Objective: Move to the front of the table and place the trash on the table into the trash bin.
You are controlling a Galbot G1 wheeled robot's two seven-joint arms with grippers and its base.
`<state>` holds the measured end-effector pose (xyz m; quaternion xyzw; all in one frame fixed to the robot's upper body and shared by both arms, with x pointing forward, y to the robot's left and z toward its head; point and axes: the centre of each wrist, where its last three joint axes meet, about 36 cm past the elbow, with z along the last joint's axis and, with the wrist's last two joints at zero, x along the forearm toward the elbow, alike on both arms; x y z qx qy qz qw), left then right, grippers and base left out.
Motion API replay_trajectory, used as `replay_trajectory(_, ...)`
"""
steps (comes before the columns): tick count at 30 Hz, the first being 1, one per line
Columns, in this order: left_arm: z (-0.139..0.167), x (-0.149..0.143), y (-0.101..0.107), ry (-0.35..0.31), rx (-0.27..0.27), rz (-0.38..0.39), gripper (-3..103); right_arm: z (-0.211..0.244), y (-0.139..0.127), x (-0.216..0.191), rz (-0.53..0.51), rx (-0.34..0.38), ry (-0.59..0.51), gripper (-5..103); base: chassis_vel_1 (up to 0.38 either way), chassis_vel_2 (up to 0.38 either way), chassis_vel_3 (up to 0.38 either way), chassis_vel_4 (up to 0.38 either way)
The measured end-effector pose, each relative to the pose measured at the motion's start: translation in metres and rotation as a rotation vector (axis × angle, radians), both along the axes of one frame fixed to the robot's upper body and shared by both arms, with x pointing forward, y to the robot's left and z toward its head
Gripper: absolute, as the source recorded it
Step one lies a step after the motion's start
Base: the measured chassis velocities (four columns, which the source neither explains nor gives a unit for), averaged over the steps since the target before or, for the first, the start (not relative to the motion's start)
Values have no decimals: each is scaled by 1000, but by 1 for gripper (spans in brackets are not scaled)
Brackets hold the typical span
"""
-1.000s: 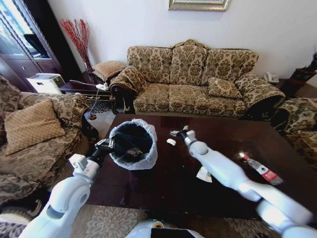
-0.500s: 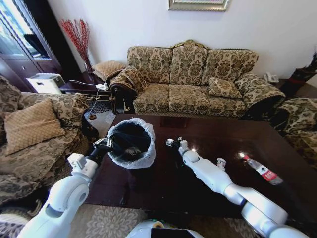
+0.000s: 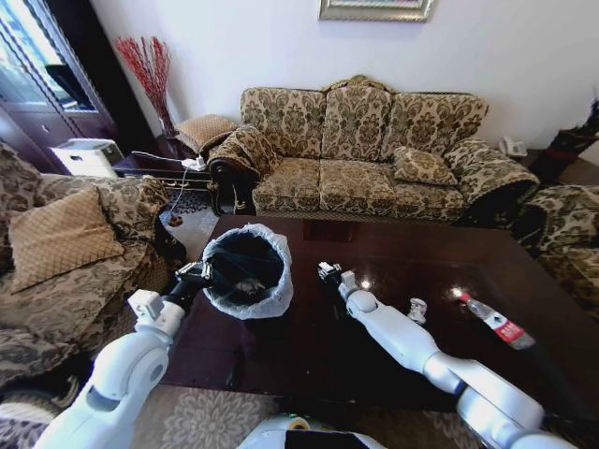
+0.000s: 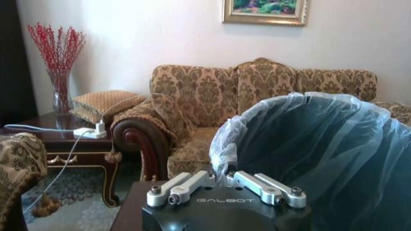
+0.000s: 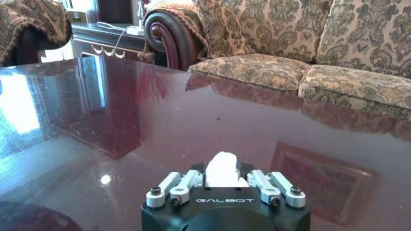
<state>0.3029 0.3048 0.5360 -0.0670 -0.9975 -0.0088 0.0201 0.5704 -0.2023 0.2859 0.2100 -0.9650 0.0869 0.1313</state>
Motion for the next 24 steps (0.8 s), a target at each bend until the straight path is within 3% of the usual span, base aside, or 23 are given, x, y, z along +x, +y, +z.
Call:
replay_trajectory(6, 2, -2, -2, -4, -1, -5, 3, 3, 0, -2, -7, 9, -7, 5, 0, 0, 0, 0)
replay_trajectory(12, 3, -1, -2, -5, 0, -8, 3, 36, 1, 12, -83, 87, -84, 0, 0, 0, 0, 0)
replay_trajectory(14, 4, -2, -3, -7, 1, -13, 3, 90, 2, 24, -87, 149, -167, 0, 0, 0, 0, 0)
replay_trajectory(15, 4, -2, -3, -7, 1, -13, 3, 90, 2, 24, -87, 149, -167, 0, 0, 0, 0, 0)
replay_trajectory(17, 4, -3, -3, -5, 0, -16, 3, 132, 2, 28, -67, 180, -212, 0, 0, 0, 0, 0)
replay_trajectory(19, 3, -3, -5, -3, -3, -21, 3, 199, 9, 28, -3, 218, -285, 0, 0, 0, 0, 0)
replay_trajectory(21, 3, -3, -5, -3, -4, -24, 3, 221, 12, 26, 25, 228, -308, 0, 0, 0, 0, 0)
replay_trajectory(23, 2, -1, -6, -2, -2, -29, 3, 290, 32, 10, 141, 259, -353, 0, 0, 0, 0, 0)
replay_trajectory(24, 2, -1, -6, -2, -2, -29, 3, 303, 38, 4, 171, 265, -358, 0, 0, 0, 0, 0)
